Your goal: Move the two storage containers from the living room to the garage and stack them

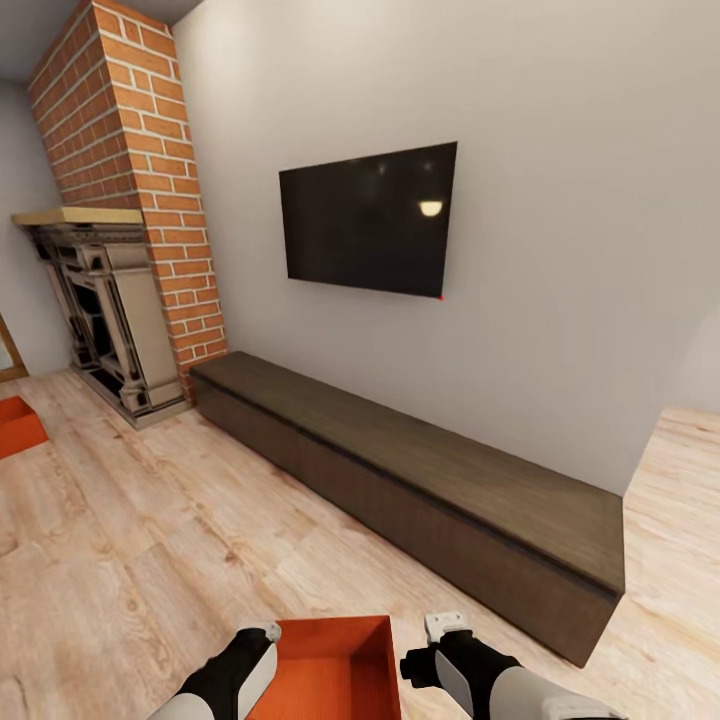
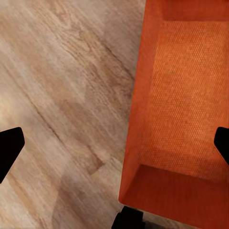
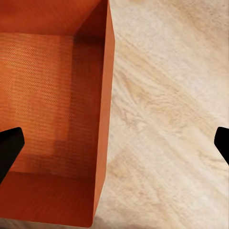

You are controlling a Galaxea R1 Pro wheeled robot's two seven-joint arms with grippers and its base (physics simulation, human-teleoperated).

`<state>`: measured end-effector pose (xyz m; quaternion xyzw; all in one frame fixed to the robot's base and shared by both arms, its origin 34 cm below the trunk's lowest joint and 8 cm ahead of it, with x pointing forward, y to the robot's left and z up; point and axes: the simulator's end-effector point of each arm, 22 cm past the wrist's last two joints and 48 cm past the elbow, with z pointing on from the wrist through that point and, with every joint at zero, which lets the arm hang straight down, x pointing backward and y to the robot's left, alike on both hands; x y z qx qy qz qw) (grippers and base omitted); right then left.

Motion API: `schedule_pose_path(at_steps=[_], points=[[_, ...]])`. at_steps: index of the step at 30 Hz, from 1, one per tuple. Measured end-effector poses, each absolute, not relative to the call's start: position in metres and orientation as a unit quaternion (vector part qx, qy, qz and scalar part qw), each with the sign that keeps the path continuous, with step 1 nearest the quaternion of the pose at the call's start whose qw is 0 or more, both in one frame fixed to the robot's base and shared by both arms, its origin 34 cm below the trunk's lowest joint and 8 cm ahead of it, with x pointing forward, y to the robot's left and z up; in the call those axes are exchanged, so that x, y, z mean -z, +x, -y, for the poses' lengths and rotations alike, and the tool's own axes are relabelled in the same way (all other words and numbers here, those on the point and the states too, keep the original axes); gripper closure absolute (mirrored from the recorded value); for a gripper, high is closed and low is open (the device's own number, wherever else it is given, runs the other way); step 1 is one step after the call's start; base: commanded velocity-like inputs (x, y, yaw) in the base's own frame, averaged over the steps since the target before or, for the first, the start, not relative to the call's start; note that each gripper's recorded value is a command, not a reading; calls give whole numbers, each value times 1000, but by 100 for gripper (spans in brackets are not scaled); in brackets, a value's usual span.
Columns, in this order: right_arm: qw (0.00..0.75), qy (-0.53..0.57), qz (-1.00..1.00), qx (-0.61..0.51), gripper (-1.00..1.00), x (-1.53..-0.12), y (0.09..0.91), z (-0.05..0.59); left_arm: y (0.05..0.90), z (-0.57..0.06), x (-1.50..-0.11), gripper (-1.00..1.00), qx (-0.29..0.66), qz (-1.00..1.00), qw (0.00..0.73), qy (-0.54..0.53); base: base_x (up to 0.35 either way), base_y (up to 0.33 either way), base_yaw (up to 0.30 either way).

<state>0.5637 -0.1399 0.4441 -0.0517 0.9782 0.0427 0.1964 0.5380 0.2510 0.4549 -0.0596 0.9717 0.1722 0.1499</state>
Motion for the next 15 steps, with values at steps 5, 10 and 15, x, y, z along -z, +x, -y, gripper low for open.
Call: schedule_pose_path(at_steps=[5, 10, 15], points=[[196, -52, -978, -43, -100, -434, 562, 140, 537, -251, -445, -100, -172, -971, 153, -61, 0, 0, 0], [197, -52, -978, -43, -100, -424, 560, 140, 536, -251, -435, -100, -172, -971, 153, -61, 0, 0, 0], [197, -52, -978, -43, -100, -413, 558, 140, 534, -251, -424, -100, -172, -971, 153, -61, 0, 0, 0]])
